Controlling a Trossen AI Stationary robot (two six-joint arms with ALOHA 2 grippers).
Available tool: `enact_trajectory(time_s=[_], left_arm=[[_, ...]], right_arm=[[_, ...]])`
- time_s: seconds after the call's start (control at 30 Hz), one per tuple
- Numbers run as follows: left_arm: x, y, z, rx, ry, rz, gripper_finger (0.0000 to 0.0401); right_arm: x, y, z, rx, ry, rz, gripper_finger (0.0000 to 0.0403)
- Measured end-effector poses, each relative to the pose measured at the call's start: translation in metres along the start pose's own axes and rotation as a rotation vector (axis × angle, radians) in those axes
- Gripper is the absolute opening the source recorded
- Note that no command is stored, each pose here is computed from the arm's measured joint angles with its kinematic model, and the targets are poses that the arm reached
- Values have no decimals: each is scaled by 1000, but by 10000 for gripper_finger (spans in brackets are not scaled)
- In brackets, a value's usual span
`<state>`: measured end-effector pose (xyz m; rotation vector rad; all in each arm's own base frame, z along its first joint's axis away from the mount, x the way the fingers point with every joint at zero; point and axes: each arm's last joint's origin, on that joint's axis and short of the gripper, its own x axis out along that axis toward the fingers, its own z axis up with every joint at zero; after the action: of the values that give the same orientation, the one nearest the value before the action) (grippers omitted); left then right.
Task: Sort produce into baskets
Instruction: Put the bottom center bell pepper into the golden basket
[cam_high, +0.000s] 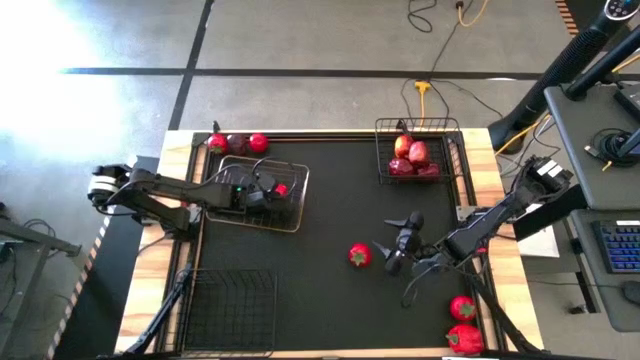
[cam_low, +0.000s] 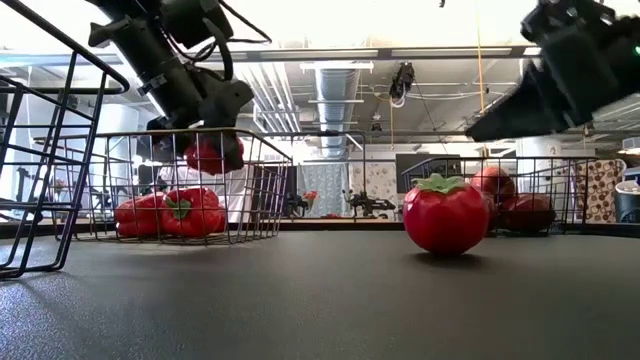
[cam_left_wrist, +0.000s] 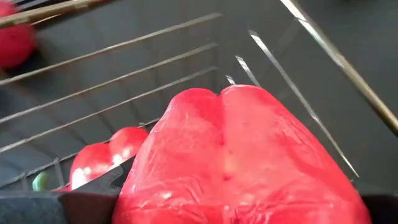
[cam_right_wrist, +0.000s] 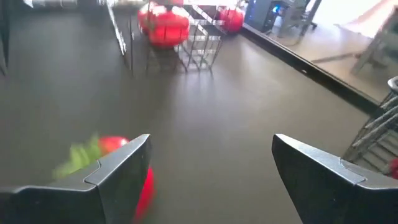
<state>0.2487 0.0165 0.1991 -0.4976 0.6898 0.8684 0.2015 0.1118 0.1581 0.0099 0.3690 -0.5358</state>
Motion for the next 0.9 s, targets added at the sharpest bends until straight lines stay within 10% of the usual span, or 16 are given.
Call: enact_trajectory(time_s=[0.33, 0.9], left_arm=[[13, 0, -12, -87, -1, 109, 251], [4, -1, 2, -47, -40, 275, 324]], right_arm=[[-2, 19, 35, 117, -24, 111, 325], [0, 10, 19, 44, 0, -33, 325]])
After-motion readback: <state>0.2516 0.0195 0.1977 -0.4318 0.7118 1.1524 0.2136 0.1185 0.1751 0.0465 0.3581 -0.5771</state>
